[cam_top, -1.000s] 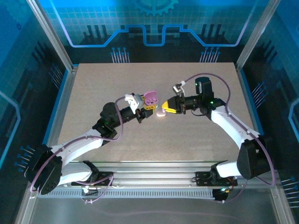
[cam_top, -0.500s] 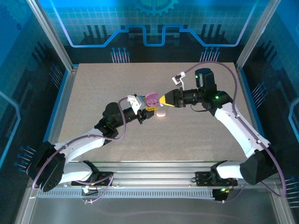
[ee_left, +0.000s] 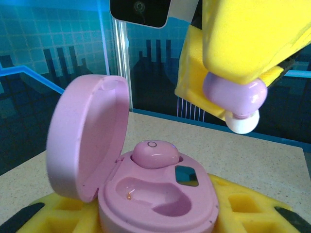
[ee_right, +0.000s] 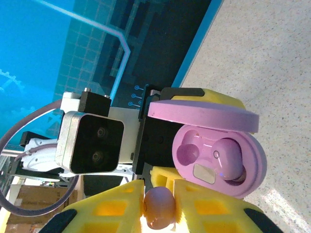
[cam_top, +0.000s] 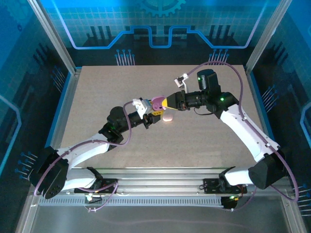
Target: Insert wireless bluetooth earbuds into charging case
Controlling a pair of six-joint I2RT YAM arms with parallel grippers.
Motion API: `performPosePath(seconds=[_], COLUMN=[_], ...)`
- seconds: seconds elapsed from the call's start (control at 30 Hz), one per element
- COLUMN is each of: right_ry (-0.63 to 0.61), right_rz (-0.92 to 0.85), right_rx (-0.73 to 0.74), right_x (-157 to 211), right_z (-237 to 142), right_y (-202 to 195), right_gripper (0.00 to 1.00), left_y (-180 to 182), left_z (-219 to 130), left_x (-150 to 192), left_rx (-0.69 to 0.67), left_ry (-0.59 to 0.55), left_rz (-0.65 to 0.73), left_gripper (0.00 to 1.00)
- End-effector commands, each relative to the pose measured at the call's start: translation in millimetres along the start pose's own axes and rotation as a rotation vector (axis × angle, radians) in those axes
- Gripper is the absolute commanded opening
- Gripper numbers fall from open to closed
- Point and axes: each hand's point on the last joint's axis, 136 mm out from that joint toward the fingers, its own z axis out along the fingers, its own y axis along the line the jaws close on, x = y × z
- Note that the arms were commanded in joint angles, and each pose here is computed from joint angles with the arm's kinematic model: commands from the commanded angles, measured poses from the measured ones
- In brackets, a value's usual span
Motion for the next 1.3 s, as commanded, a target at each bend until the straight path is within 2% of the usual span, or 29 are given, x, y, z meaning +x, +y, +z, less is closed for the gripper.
performPosePath(seconds=[0.0,1.27], right_ry=[0.004,-0.029], right_rz=[-0.026,-0.037], right_rx=[0.013,0.102], right_x=[-1,-11], right_z=[1,16], right_y=[6,2], right_gripper=[0.23,0.23], left_y=[-5,-11], left_z=[3,3], left_x=[-11,-19], left_rx=[0.027,0.059], left_ry=[-0.042,-0.070], left_rz=[0.004,-0.014], left_gripper=[0.40,0.40])
